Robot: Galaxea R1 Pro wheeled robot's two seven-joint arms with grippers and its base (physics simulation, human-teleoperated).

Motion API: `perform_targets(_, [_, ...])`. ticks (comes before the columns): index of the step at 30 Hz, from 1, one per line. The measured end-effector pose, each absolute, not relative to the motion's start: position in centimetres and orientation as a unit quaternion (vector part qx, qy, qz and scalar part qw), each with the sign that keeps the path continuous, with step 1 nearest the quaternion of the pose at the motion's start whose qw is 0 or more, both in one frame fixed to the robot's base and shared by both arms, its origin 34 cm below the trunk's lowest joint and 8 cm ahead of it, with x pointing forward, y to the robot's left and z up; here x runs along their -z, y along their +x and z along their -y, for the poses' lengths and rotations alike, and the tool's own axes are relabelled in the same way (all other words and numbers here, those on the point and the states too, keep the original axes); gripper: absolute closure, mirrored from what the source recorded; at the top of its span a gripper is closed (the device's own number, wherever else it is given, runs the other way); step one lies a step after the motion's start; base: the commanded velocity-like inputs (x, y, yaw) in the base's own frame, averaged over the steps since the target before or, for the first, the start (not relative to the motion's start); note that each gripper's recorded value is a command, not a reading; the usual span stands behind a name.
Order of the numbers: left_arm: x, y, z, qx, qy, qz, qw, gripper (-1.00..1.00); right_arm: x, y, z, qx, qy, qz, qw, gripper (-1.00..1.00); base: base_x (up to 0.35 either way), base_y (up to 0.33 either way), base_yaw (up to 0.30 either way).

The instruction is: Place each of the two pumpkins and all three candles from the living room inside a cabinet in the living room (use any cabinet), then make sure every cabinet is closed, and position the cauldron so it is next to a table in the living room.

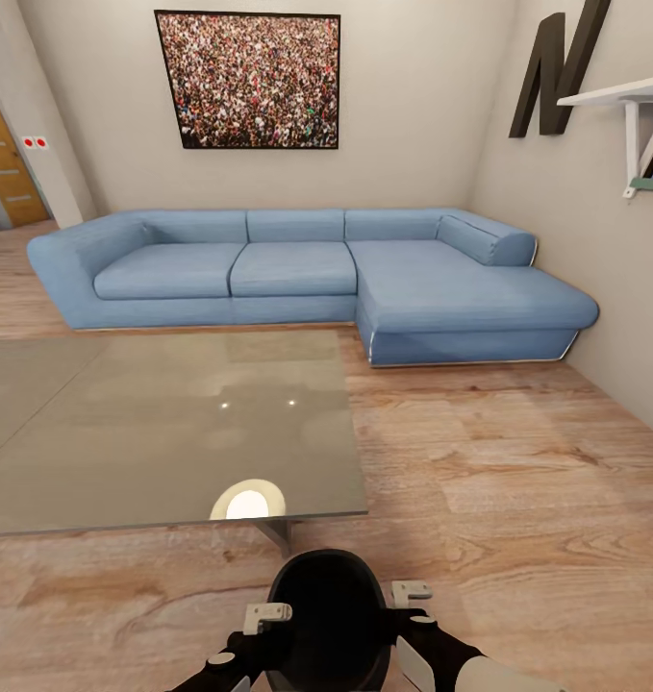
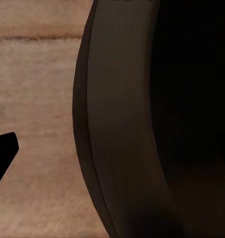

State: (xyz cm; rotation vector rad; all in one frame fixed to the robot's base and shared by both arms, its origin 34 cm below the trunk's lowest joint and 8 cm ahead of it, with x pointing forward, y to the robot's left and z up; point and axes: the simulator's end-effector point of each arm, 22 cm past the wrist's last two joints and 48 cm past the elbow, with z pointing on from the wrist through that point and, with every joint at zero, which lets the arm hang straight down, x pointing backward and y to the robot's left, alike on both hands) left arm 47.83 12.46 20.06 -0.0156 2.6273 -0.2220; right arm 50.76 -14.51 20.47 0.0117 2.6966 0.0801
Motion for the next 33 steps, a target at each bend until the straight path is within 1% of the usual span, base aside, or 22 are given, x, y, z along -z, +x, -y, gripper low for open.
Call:
perform_targets(15, [-21.6, 48.9, -12.5, 0.082, -0.005, -0.960, 0.267, -1.00, -22.2, 51.8, 14.5, -0.029, 0.004, -0.971, 0.238, -1.00, 0.000, 0.000, 0.000])
perform_targets(26, [-24.1, 49.6, -12.7, 0.080, -0.006, -0.961, 0.266, -1.00, -24.6, 52.5, 14.5, -0.029, 0.004, -0.971, 0.237, -1.00, 0.000, 0.000, 0.000])
perform_targets(33, [-25.4, 50.0, -14.0, 0.072, -0.007, -0.961, 0.266, -1.00, -26.2, 52.9, 14.5, -0.030, 0.004, -0.971, 0.238, -1.00, 0.000, 0.000, 0.000])
